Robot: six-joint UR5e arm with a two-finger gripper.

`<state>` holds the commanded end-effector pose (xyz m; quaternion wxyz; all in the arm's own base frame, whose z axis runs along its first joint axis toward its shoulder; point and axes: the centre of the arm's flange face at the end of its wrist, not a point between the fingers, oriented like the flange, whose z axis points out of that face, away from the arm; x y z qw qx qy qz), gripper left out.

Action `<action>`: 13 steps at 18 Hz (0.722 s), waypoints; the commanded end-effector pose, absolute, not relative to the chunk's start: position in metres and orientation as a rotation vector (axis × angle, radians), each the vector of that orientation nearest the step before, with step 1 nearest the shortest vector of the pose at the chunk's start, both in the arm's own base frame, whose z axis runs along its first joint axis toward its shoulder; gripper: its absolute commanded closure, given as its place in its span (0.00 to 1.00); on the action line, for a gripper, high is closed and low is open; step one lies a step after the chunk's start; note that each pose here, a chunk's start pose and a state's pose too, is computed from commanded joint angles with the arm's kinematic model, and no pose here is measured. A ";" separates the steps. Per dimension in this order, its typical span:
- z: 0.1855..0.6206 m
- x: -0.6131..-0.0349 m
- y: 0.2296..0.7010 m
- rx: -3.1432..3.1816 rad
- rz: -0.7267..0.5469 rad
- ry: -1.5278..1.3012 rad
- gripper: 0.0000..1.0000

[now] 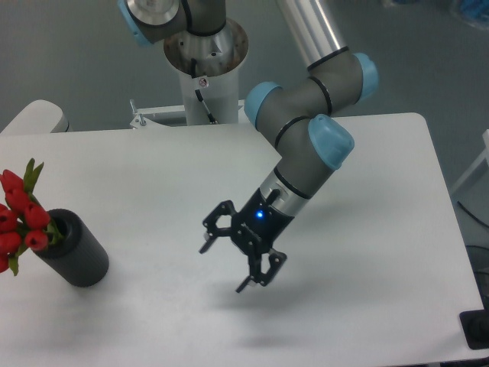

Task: Insert the flowers into the vase

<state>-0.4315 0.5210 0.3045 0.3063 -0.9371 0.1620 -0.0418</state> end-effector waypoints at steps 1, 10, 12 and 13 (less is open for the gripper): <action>0.302 -0.437 0.519 -2.530 -0.074 0.432 0.00; 0.276 -0.455 0.507 -2.784 0.097 0.571 0.00; 0.272 -0.452 0.516 -2.845 0.142 0.635 0.00; 0.270 -0.452 0.519 -2.870 0.149 0.675 0.00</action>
